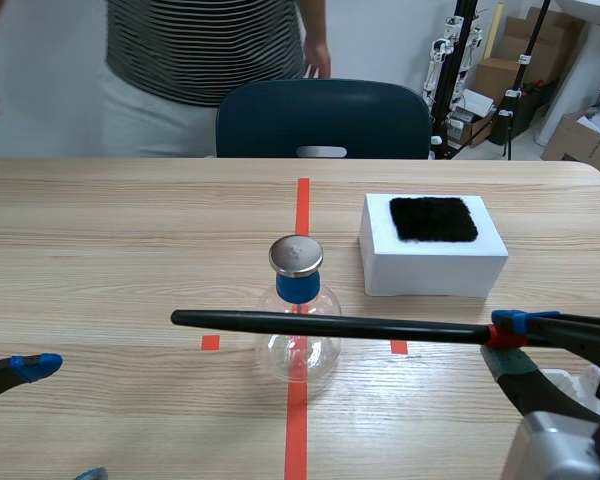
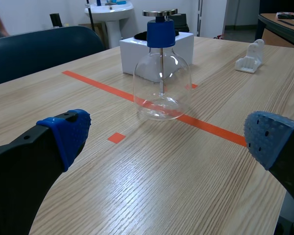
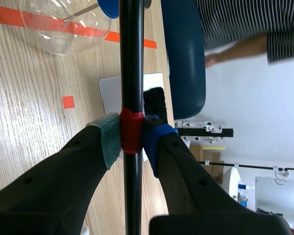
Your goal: Do the electroscope experiment. pick up the black charging rod
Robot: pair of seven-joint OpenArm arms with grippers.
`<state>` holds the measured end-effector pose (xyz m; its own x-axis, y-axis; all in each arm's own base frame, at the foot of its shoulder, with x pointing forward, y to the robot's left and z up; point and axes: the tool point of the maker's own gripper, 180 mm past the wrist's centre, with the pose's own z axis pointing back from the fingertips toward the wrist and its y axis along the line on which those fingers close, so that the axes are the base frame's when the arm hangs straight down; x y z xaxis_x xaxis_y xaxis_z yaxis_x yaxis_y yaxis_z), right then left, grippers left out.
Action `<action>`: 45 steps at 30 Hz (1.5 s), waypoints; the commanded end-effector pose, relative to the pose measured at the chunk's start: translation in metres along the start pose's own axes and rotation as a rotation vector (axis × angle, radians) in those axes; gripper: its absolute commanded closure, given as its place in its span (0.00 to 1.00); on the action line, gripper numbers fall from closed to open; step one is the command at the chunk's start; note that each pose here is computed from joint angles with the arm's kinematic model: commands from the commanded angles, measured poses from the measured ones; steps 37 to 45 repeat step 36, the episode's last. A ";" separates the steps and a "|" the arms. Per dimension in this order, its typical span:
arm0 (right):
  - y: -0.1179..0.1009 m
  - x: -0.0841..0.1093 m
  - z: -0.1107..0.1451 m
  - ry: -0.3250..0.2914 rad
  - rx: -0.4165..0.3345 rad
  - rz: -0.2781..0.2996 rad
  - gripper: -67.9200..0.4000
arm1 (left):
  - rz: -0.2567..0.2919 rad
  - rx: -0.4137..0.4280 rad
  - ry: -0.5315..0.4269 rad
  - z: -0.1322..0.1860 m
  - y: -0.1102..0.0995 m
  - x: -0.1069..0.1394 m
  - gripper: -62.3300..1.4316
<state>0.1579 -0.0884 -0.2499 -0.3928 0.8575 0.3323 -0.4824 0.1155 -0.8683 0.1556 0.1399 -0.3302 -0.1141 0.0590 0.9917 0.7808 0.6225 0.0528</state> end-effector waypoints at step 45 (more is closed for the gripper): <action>-0.008 0.006 -0.001 -0.029 -0.028 0.006 0.99 | -0.012 0.011 -0.058 0.000 0.004 0.013 0.00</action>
